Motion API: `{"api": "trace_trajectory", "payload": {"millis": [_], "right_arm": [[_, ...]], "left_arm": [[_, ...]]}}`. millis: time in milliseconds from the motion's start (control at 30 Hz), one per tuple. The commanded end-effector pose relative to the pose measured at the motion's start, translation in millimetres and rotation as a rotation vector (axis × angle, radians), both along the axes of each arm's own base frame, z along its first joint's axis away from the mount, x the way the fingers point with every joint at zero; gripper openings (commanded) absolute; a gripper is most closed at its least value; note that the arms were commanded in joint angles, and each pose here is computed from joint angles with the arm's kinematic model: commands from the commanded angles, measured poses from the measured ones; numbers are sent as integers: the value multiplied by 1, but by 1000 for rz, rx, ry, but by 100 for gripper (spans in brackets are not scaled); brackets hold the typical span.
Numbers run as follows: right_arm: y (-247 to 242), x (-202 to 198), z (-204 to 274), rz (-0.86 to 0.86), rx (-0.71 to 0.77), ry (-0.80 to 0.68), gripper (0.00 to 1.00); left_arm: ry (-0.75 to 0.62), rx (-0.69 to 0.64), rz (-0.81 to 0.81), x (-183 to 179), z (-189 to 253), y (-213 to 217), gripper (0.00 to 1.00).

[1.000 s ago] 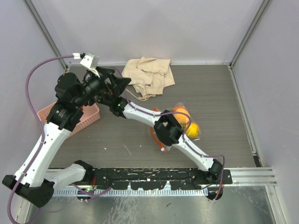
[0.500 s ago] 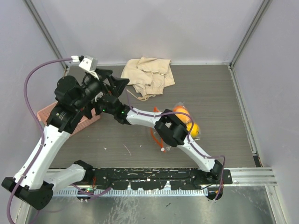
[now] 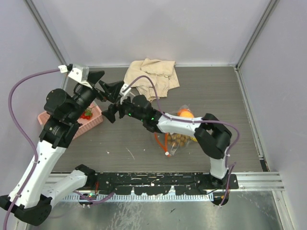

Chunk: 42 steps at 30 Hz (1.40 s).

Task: Open the zip-top bag and remove the fake food
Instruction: Place the fake fruit in the bin, then pick up the fake fruit from the zipper food storage bag.

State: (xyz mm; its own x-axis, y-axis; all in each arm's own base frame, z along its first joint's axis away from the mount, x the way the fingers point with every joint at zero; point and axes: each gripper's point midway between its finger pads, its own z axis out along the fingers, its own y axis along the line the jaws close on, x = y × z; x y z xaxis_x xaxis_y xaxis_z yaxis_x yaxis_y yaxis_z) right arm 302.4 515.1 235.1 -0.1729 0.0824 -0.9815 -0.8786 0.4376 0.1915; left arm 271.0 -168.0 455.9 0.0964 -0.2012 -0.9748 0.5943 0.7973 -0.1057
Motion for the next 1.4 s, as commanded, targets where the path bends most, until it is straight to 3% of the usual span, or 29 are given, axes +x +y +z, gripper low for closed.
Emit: {"api": "trace_trajectory", "payload": {"millis": [0,200,500,633,800,1000,1167,1233,1367], "right_arm": [[-43,-9,14,-64,-37,-32,100],[-118,-37,9,-136,-74,-34,100],[-234,-62,39,-357,-106,-43,100],[-273,-61,37,-505,-77,49,100],[-289,-58,14,-569,-162,179,100],[-284,-49,-19,-597,-289,269,100],[-280,-30,-30,-652,-367,270,96],[-277,-25,-33,-659,-384,274,94],[-268,-23,-42,-634,-399,295,71]], "left_arm": [[-89,-13,57,-8,22,15,98],[6,-29,-40,-36,13,9,98],[307,-125,-307,-66,-56,-30,98],[409,-209,-349,-68,-90,-39,98],[518,-344,-406,-63,-121,-52,98],[687,-356,-422,-53,-172,-78,78],[741,-326,-414,-55,-209,-104,70],[763,-323,-419,-55,-220,-111,63],[812,-341,-432,-52,-235,-120,50]]}}
